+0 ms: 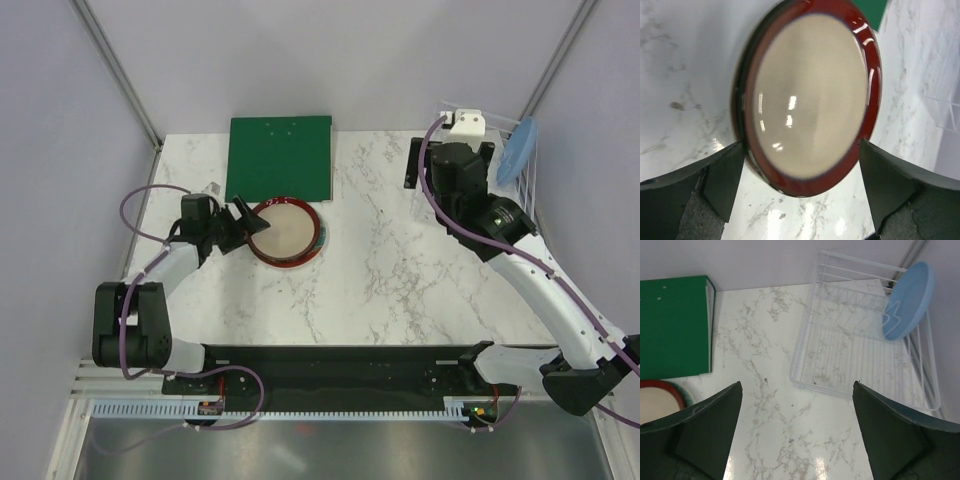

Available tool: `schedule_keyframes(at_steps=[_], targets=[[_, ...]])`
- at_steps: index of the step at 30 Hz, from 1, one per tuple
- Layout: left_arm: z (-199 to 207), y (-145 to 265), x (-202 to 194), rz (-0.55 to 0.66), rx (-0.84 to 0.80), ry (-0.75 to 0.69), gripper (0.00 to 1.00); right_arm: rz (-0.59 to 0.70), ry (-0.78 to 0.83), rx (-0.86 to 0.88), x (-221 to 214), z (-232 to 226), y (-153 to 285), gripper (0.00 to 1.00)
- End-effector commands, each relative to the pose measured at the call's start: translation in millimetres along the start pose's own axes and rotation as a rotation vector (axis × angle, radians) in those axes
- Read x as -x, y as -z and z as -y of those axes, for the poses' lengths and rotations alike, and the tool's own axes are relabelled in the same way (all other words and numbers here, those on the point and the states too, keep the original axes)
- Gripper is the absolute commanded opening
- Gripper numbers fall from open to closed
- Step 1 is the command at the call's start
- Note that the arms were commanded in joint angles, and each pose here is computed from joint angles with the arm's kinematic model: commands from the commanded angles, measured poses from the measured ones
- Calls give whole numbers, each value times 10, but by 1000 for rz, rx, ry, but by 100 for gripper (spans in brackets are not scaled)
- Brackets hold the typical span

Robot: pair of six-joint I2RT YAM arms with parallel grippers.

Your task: Unload the plates from the dish rack

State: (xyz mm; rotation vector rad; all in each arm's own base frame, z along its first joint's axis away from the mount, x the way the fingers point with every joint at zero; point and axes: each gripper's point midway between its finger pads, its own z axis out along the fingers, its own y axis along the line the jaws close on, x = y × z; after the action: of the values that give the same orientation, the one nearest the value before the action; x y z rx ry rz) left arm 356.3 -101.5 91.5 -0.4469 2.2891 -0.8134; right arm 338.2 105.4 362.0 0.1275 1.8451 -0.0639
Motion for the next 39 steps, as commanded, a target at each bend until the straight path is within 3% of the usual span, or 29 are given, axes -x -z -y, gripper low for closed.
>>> schedule_keyframes(at_steps=[1,19,30,39], targets=[[-275,206,76,70,165,-46,100,74,41,-202,273,396,59,98],[-3,637,338,205,154,-122,100,127,71,-422,573,1038,63,98],[534,1010,463,260,-10,-206,100,67,50,-529,508,1417,-369,98],[748,1033,409,231,-124,-228,100,-10,-34,-615,373,1887,-1017,98]])
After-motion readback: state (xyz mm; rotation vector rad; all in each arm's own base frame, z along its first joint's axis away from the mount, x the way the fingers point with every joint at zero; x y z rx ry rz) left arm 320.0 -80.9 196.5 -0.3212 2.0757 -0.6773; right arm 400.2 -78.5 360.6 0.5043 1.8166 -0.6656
